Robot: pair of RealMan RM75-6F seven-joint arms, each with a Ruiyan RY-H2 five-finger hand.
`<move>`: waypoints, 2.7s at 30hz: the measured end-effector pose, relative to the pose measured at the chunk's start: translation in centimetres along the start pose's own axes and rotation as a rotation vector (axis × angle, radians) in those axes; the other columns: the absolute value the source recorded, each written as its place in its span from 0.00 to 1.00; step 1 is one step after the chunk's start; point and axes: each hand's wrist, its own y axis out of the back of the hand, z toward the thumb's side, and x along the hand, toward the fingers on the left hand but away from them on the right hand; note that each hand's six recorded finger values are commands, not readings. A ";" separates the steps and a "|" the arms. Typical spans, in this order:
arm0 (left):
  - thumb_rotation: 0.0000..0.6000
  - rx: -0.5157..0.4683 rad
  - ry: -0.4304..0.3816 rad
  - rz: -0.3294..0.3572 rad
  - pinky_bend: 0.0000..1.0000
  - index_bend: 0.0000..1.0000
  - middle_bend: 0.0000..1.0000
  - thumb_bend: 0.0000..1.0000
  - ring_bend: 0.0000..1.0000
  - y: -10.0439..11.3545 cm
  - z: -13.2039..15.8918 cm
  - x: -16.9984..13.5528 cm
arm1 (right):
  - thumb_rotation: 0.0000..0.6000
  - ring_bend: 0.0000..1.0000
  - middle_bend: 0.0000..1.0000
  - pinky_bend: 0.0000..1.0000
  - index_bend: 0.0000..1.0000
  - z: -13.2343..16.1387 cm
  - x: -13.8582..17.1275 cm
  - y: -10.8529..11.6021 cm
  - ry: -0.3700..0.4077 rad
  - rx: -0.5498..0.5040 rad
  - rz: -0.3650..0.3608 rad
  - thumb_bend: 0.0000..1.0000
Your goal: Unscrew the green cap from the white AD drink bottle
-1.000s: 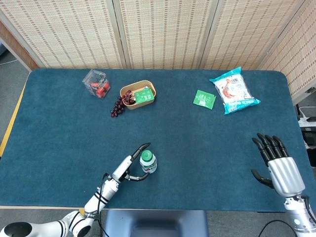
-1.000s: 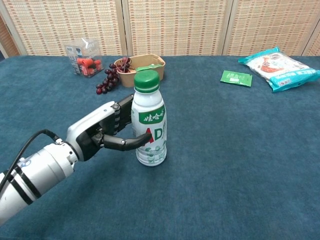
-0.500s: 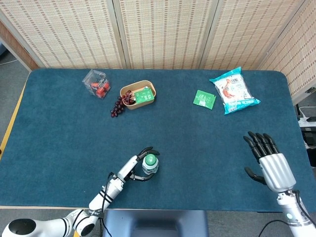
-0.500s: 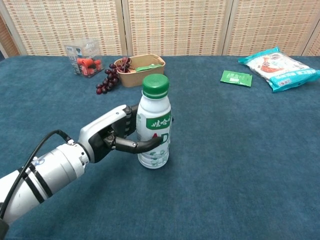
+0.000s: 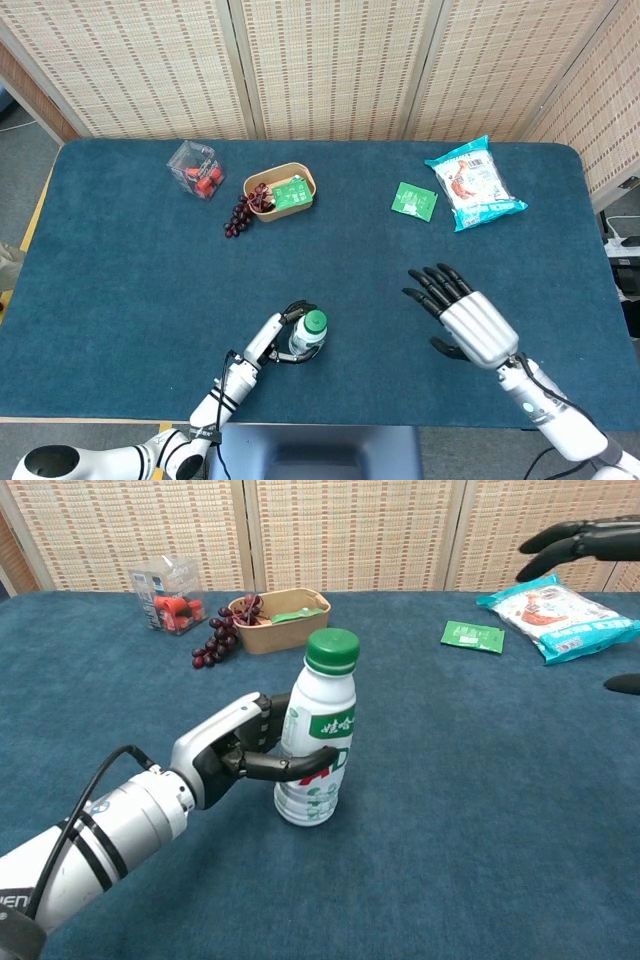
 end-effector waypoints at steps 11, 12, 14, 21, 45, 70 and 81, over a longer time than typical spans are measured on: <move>1.00 0.004 -0.006 -0.002 0.00 0.55 0.56 0.75 0.14 -0.9 0.2 0.5 | 1.00 0.00 0.00 0.00 0.15 4.2 -4.3 0.5 0.113 -0.039 0.119 0.17; 1.00 0.001 -0.004 -0.001 0.00 0.55 0.56 0.75 0.14 -0.9 0.2 0.6 | 1.00 0.00 0.00 0.00 0.15 4.5 -4.5 0.5 0.118 -0.035 0.122 0.17; 1.00 -0.011 0.002 0.003 0.00 0.55 0.56 0.75 0.14 -0.8 0.1 0.7 | 1.00 0.00 0.00 0.00 0.15 5.0 -4.9 0.2 0.124 -0.028 0.132 0.17; 1.00 -0.059 0.029 0.016 0.00 0.55 0.56 0.75 0.14 0.0 -0.1 1.0 | 1.00 0.00 0.00 0.00 0.15 6.2 -6.4 -0.8 0.126 0.002 0.171 0.17; 1.00 -0.050 0.028 0.024 0.00 0.57 0.58 0.77 0.14 0.6 -0.1 1.1 | 1.00 0.00 0.00 0.00 0.15 9.9 -9.6 0.5 0.152 -0.004 0.129 0.18; 1.00 -0.017 0.018 0.024 0.00 0.57 0.59 0.76 0.14 0.9 -0.2 0.9 | 1.00 0.00 0.00 0.00 0.11 9.7 -10.6 1.3 0.061 0.014 0.168 0.18; 1.00 -0.005 0.013 0.025 0.00 0.57 0.59 0.76 0.14 0.7 -0.1 1.0 | 1.00 0.00 0.00 0.00 0.12 10.7 -11.2 0.4 0.080 0.011 0.208 0.18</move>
